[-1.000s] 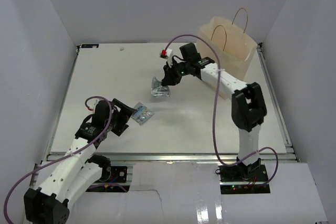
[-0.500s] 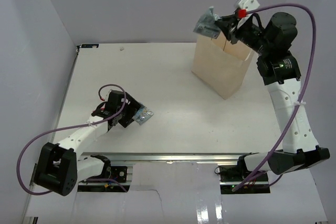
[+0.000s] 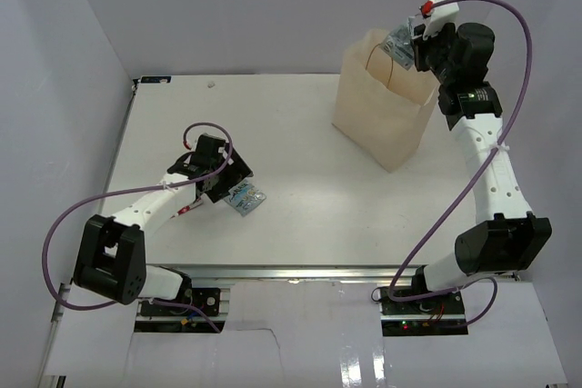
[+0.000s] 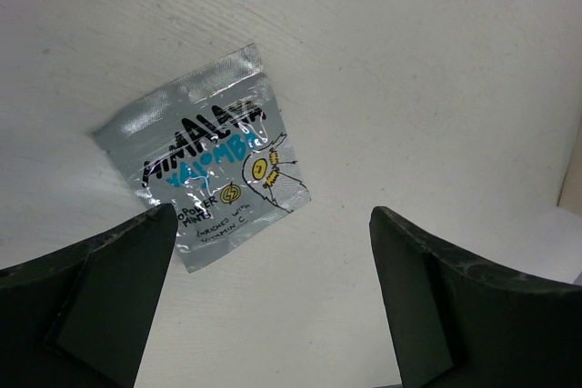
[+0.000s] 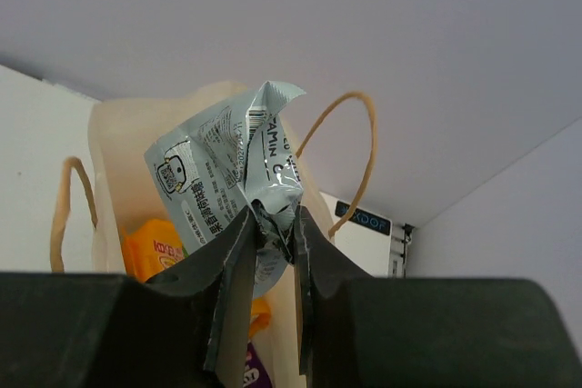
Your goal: Place the snacks into the paper bag
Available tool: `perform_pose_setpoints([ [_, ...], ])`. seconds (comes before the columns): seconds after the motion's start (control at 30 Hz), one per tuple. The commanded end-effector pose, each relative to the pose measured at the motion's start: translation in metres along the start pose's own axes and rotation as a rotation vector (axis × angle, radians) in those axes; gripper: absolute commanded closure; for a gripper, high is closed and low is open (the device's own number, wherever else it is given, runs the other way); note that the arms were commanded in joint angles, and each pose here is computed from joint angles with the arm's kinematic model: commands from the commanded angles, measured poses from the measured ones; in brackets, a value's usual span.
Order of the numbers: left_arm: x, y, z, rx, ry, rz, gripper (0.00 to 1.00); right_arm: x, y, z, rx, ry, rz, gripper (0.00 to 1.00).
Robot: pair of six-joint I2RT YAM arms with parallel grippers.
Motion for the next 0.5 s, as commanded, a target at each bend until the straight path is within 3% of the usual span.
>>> perform_pose_setpoints([
  [0.0,0.006,0.002,0.007,-0.004,0.038,-0.004,0.02,0.005,0.009,-0.002,0.040,-0.011,-0.041,0.88],
  [0.1,0.003,0.002,0.006,-0.008,0.044,0.011,0.02,0.008,-0.008,0.003,0.038,0.016,0.010,0.64],
  [0.13,-0.002,0.004,0.004,-0.009,0.054,0.021,0.05,0.015,-0.004,0.004,0.044,0.020,0.001,0.39],
  [0.2,-0.009,0.004,0.008,0.014,0.115,0.057,0.08,0.029,0.004,0.003,0.027,0.023,-0.016,0.14],
  [0.3,-0.015,0.002,0.013,0.024,0.177,0.090,0.10,0.050,0.021,0.009,0.017,0.068,-0.046,0.05],
  [0.47,-0.030,-0.001,0.017,0.006,0.324,0.162,0.15,0.075,0.025,0.015,-0.004,0.101,-0.054,0.03],
])
Point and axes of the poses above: each gripper's point midway between its finger pads, its own x axis back along the fingers, its own z axis along the line the jaws close on, y = z × x, the point moved 1 cm from there along x, back along the fingers, and after that the axes turned 15 degrees about -x, right-handed, at the moved point
